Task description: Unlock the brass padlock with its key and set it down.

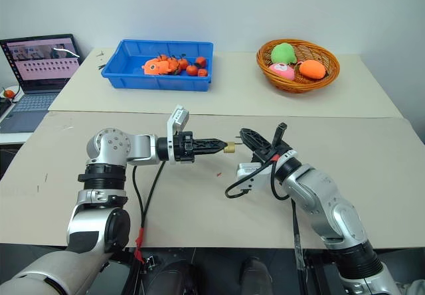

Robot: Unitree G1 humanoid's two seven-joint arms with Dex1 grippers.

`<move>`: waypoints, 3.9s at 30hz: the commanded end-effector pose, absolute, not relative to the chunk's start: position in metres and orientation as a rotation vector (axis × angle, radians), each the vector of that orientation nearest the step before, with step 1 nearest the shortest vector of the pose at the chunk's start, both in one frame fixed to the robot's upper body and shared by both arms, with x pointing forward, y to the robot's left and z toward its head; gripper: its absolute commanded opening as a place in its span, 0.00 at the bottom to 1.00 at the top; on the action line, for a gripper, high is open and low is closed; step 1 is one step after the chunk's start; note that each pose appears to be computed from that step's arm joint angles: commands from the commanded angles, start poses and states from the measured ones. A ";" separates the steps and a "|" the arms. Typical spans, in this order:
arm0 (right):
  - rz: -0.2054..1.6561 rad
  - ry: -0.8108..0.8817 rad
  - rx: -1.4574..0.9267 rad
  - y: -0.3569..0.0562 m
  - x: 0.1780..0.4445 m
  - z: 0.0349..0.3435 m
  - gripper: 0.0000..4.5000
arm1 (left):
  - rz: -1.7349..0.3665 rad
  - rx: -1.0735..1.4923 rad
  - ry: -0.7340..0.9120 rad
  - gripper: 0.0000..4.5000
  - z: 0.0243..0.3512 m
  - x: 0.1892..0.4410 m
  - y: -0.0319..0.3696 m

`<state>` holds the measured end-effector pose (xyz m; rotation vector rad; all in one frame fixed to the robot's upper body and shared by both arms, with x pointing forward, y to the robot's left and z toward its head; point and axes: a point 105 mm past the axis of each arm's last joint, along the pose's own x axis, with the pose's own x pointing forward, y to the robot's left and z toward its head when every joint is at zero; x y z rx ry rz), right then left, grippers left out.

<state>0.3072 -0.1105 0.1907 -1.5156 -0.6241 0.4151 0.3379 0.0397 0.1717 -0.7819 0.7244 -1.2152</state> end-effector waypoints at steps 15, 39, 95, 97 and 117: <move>0.285 -0.610 -1.546 -0.135 0.316 0.214 0.00 | -1.251 -0.793 0.680 0.07 0.182 0.339 0.038; 0.486 -0.689 -1.489 -0.106 0.300 0.205 0.00 | -1.247 -0.772 0.667 0.07 0.184 0.340 0.041; 0.070 -0.354 -1.255 -0.204 0.319 0.218 0.00 | -1.187 -0.076 0.751 0.48 0.088 0.318 0.069; 0.070 -0.354 -1.256 -0.204 0.319 0.218 0.00 | -1.181 -0.035 0.715 0.61 0.089 0.321 0.069; -0.085 -0.250 -0.965 -0.235 0.317 0.210 0.00 | -0.573 0.096 -0.001 0.99 0.148 0.404 0.123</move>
